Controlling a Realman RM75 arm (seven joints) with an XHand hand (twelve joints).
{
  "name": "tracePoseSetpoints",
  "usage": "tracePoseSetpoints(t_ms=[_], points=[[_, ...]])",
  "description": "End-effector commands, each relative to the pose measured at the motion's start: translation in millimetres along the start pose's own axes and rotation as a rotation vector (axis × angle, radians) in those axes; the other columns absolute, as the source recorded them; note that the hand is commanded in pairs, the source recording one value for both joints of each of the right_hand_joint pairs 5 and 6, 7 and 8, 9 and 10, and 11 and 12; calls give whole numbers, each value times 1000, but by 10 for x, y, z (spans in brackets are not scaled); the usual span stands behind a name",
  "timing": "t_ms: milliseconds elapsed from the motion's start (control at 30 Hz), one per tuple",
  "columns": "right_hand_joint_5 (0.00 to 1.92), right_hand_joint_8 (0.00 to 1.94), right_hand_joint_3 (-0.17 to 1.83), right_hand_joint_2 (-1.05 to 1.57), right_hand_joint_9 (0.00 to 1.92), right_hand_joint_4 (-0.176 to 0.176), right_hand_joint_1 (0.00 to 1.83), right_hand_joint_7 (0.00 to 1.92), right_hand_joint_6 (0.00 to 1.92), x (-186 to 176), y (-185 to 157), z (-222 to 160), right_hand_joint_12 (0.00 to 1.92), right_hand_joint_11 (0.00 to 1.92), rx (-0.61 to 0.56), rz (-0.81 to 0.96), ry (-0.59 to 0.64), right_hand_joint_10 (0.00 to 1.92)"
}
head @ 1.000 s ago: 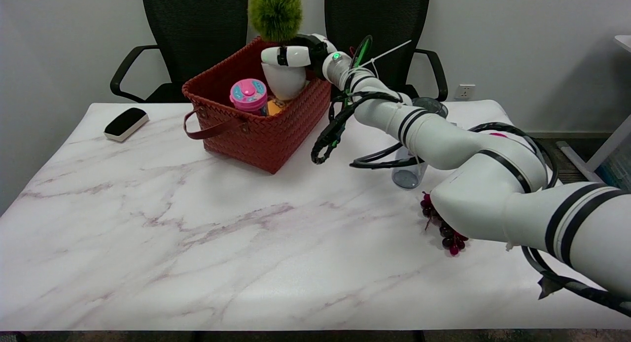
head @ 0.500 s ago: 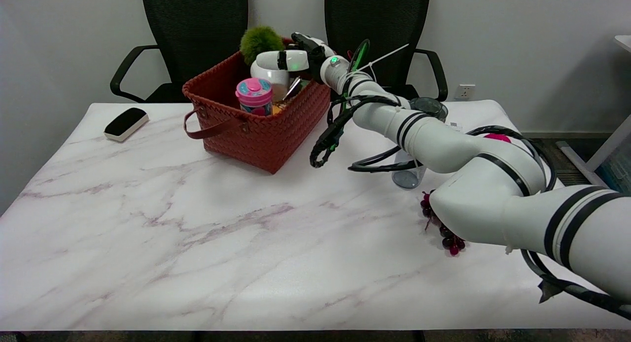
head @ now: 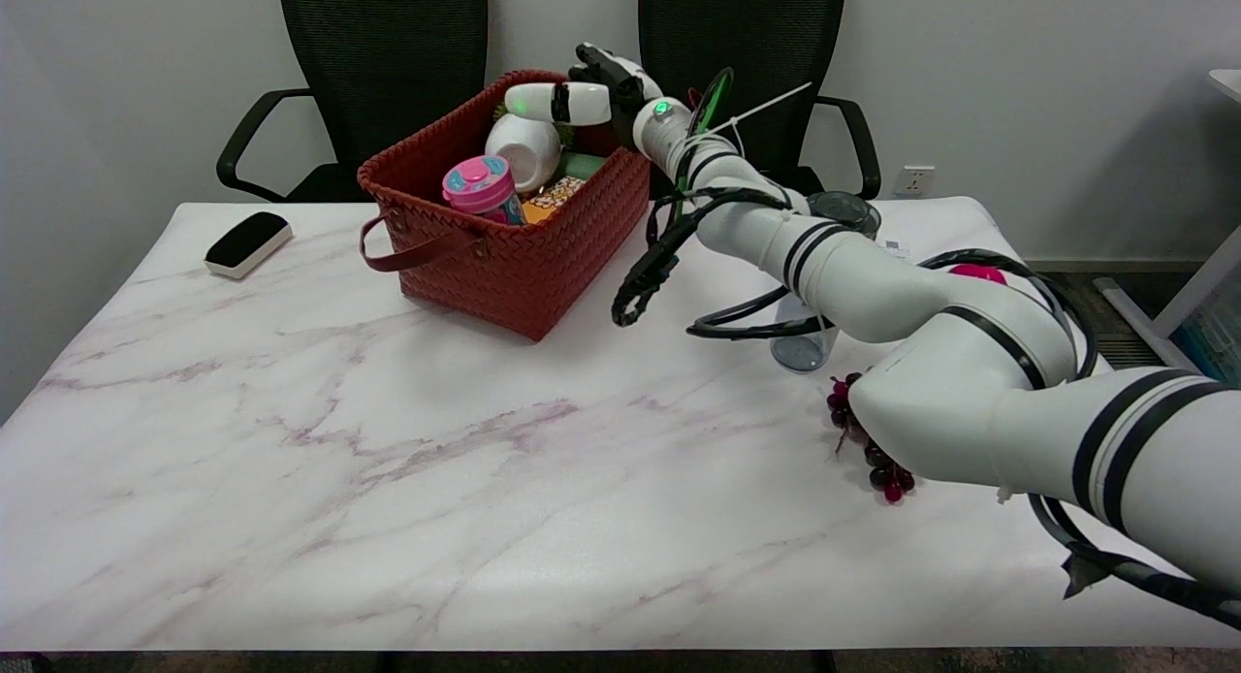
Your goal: Place the potted plant into the brown storage basket.
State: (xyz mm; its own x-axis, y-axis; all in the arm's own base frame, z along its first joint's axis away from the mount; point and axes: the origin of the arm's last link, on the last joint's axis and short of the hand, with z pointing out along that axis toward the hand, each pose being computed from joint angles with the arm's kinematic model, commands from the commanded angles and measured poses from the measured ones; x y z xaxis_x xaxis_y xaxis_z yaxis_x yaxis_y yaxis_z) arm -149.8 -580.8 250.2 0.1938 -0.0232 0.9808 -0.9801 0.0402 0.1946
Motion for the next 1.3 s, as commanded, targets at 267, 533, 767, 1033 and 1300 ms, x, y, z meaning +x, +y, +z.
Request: tracePoseSetpoints(t_ms=[267, 533, 767, 1033, 1300], points=[[165, 271, 606, 175, 304, 0, 1143, 271, 165, 314, -621, -564, 226, 226, 410, -31, 15, 304], [307, 331, 602, 249, 419, 0, 1144, 331, 307, 349, -449, -1381, 374, 374, 563, 1, 4, 419], [599, 592, 653, 313, 659, 0, 1148, 592, 599, 585, 130, -2323, 590, 590, 548, -75, 163, 659], [641, 938, 707, 152, 817, 0, 1176, 938, 641, 868, 354, -2922, 744, 744, 571, -282, 315, 817], [632, 878, 727, 61, 795, 0, 1170, 878, 632, 648, 662, -2947, 720, 720, 527, -120, 251, 795]])
